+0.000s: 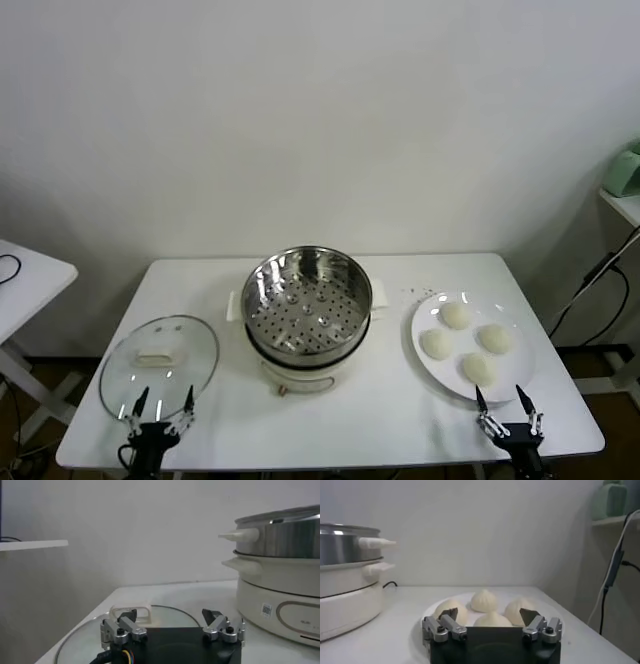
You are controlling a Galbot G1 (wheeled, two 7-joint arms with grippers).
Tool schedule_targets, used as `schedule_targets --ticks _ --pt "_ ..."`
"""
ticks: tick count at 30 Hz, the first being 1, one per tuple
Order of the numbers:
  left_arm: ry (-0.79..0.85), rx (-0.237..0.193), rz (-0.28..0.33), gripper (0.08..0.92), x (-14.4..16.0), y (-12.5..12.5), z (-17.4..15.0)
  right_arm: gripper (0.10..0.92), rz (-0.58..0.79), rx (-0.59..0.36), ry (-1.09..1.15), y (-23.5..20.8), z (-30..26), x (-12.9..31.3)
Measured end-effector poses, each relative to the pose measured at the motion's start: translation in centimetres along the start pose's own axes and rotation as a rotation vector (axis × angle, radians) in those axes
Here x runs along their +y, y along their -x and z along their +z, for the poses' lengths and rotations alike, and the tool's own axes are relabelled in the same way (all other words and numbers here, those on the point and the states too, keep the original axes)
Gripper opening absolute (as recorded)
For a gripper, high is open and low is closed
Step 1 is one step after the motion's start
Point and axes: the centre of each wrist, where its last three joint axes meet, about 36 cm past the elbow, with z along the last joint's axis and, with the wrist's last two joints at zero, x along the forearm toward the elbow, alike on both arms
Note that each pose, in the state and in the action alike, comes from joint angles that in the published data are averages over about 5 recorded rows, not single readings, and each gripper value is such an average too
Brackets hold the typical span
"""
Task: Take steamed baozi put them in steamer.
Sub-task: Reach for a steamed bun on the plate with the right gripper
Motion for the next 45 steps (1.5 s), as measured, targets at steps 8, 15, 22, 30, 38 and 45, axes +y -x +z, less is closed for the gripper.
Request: schedule_targets --ticks 8,15,22,30,38,45 --pt "0.005 -0.012 0.005 0.823 0.0 0.3 -0.1 0.823 -0.024 0.043 -0.023 6.1 -7.3 -2.5" --pt "0.016 -0.022 0.013 0.823 0.0 0.4 -0.1 0.823 -0.193 0.148 -0.214 13.3 -15.3 -4.4" --pt "0.028 -0.03 0.019 0.823 -0.1 0.4 0.1 0.823 -0.441 0.242 -0.638 19.4 -22.1 -5.7" --pt "0.034 -0.033 0.022 0.823 -0.2 0.5 0.5 0.823 -0.723 0.393 -1.098 25.6 -27.0 -7.4" --pt "0.043 -0.03 0.028 0.823 -0.5 0.6 1.0 0.823 -0.957 0.634 -1.291 30.7 -28.9 -8.5" --pt "0.044 -0.025 0.02 0.823 -0.4 0.6 1.3 0.823 -1.053 0.775 -1.32 34.5 -28.9 -8.1"
